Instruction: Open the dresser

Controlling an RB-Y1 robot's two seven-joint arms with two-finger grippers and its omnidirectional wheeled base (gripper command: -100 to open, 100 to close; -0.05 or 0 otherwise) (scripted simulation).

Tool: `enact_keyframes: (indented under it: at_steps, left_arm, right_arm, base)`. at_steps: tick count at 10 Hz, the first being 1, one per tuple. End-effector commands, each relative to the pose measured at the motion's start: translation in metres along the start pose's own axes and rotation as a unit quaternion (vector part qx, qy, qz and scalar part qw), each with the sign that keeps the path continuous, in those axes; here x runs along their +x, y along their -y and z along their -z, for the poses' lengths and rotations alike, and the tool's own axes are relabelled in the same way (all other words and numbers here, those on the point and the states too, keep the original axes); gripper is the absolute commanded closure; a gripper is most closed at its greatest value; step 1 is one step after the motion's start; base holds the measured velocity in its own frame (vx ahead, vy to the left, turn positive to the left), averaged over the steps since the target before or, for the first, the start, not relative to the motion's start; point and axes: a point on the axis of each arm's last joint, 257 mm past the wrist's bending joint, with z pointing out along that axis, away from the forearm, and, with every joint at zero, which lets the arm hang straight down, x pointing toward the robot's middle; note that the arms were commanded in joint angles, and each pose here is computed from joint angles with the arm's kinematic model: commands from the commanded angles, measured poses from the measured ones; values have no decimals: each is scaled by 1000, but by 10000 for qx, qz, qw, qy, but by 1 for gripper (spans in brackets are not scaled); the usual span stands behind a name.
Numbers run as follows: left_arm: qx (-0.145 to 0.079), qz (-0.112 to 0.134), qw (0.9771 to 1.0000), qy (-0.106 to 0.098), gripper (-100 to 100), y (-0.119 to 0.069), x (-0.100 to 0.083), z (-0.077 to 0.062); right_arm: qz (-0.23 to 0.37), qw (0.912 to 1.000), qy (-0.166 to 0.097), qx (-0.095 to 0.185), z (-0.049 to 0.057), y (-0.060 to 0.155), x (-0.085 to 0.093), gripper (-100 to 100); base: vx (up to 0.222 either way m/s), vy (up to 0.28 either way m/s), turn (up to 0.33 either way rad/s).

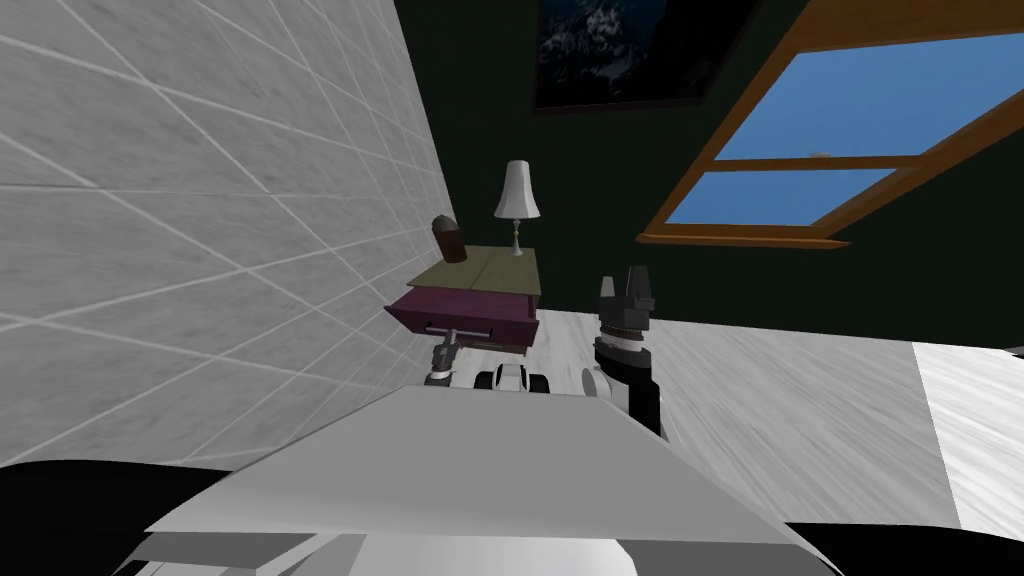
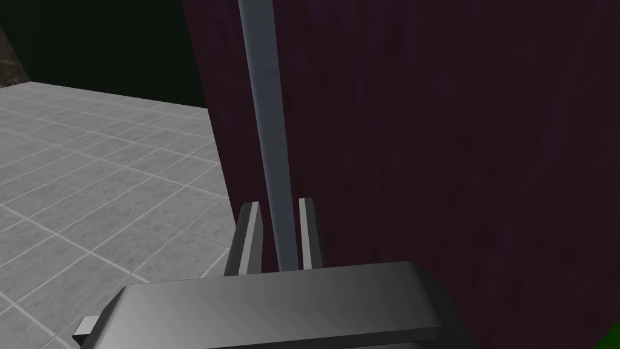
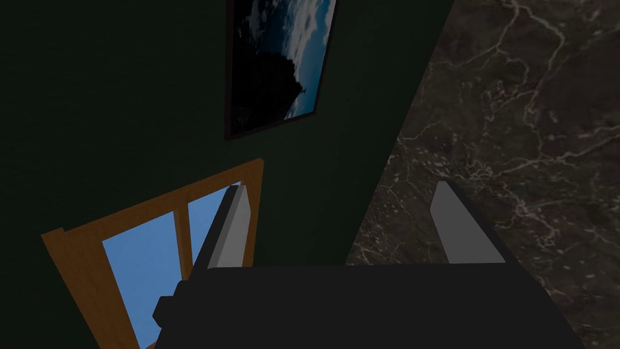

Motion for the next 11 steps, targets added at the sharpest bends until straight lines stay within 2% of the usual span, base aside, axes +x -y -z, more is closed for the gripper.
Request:
enact_keyframes:
  at_steps: [1,2,3,4,5,6,7,8,9,10,11]
  left_arm:
    - [12,46,10000,-63,100,3,6,3]
    - [-31,14,10000,-57,100,-8,6,-3]
    - [-6,20,10000,-68,100,-8,6,-6]
    - [-39,-30,10000,-37,100,-17,4,-12]
    - [25,-15,10000,-64,100,-17,5,-19]
    - [-29,-63,10000,-22,100,-26,3,-22]
    - [52,-43,10000,-57,100,-26,5,-33]
    - [-3,-83,10000,-14,100,-34,3,-36]
    - [85,-63,9999,-50,100,-33,5,-47]
    - [49,-100,9999,-5,100,-40,3,-51]
    - [114,-75,9999,-41,100,-40,6,-61]
  right_arm:
    - [0,10000,0,0,0,0,0,0]
    - [-1,10000,0,0,0,0,0,0]
    - [-1,10000,0,-1,0,0,0,0]
    - [-1,10000,0,-1,0,0,0,0]
    - [-1,10000,0,-1,0,0,0,0]
    - [-1,10000,0,-1,0,0,0,0]
    - [-1,10000,0,-1,0,0,0,0]
    - [-1,10000,0,-1,0,0,0,0]
    - [-1,10000,0,-1,0,0,0,0]
    - [-1,10000,0,0,0,0,0,0]
    - [-1,10000,0,-1,0,0,0,0]
  base:
    - [1,-1,16]
    - [-66,16,-23]
    - [-108,26,-14]
    - [-167,27,-18]
    - [-158,14,-3]
    - [-173,18,-11]
    - [-137,22,-14]
    - [-166,17,-13]
    - [-123,16,-5]
    - [-127,19,-19]
    - [-111,18,-18]
